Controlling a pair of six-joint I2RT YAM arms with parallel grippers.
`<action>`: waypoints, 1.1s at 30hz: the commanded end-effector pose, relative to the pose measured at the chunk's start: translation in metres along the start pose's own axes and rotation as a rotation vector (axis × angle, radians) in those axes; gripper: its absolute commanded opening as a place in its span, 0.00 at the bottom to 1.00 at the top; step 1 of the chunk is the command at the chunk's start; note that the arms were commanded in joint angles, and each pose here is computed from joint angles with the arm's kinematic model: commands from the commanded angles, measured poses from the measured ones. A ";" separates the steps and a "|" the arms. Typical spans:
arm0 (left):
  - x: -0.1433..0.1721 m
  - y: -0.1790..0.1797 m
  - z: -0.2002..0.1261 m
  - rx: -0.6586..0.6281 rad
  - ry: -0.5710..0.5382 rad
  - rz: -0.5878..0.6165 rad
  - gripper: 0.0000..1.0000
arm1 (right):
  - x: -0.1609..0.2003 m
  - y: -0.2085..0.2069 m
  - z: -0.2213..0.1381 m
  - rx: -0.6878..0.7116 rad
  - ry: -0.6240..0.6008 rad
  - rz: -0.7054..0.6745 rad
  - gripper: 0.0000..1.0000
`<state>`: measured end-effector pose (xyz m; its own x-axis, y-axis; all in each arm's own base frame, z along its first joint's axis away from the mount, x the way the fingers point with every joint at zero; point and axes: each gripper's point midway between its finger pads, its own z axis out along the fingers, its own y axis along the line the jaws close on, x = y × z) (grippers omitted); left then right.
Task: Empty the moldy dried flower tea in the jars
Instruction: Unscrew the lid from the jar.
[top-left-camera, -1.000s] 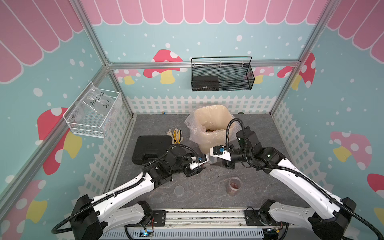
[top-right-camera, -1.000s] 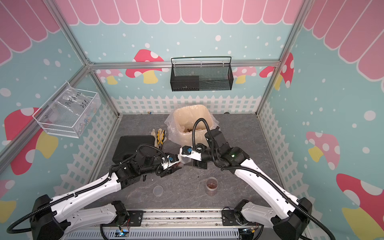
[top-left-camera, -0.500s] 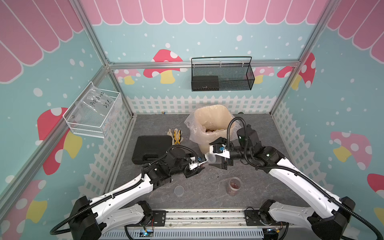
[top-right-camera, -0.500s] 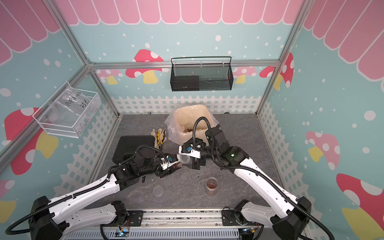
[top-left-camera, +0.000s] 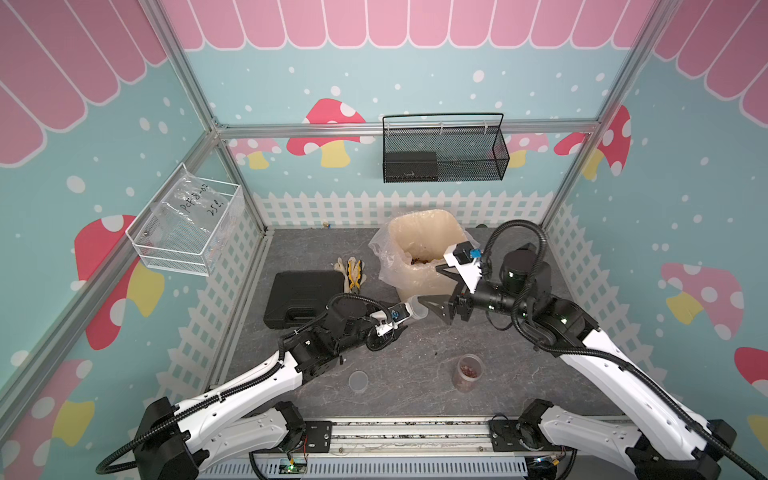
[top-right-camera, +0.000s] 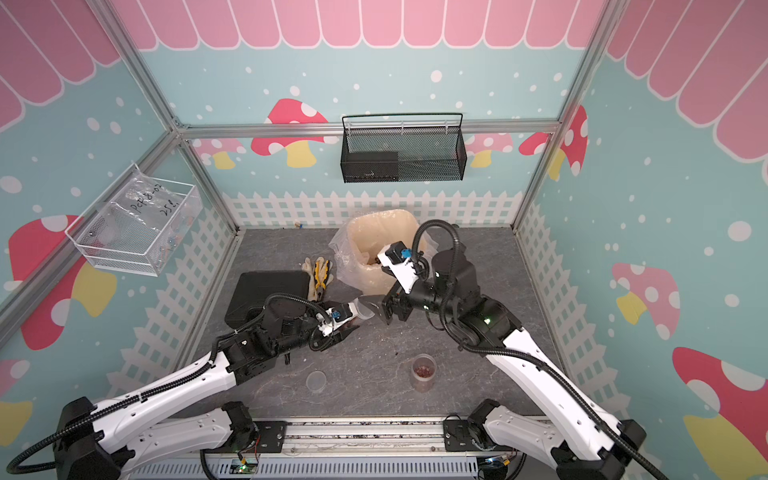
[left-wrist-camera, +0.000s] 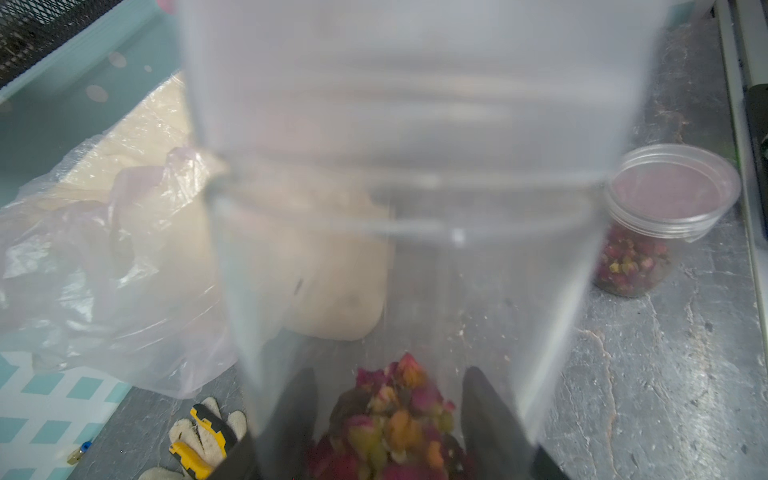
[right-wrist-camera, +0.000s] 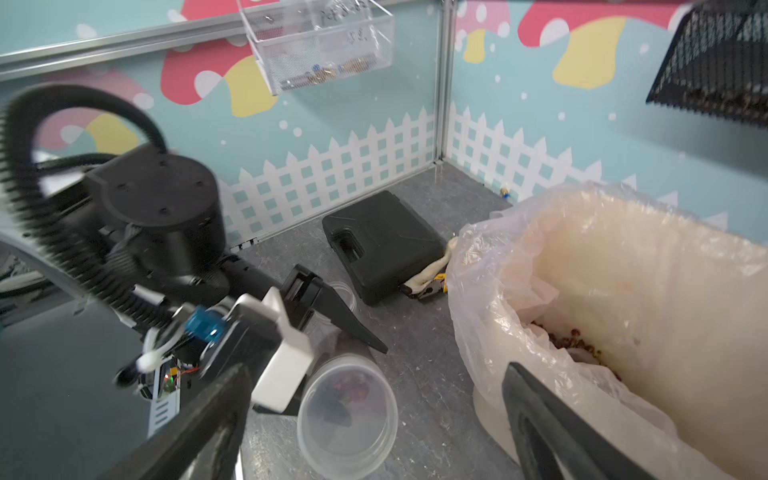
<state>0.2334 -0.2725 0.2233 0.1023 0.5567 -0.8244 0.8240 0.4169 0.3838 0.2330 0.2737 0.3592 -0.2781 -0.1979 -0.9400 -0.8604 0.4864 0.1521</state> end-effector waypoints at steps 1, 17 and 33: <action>-0.006 0.005 -0.003 -0.028 -0.028 0.018 0.00 | 0.026 -0.006 0.009 0.015 0.118 0.198 0.92; -0.007 0.006 -0.002 -0.036 -0.025 0.016 0.00 | 0.056 0.007 0.032 -0.115 0.228 0.240 0.79; -0.010 -0.017 -0.006 0.095 -0.050 0.007 0.00 | 0.071 0.029 0.015 -0.228 0.248 -0.062 0.87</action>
<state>0.2271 -0.2695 0.2148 0.0881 0.5747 -0.8136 0.8402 0.3958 0.3706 0.2205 0.2836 0.2998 -0.4048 -0.3589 -0.8410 -0.8820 0.3960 0.2556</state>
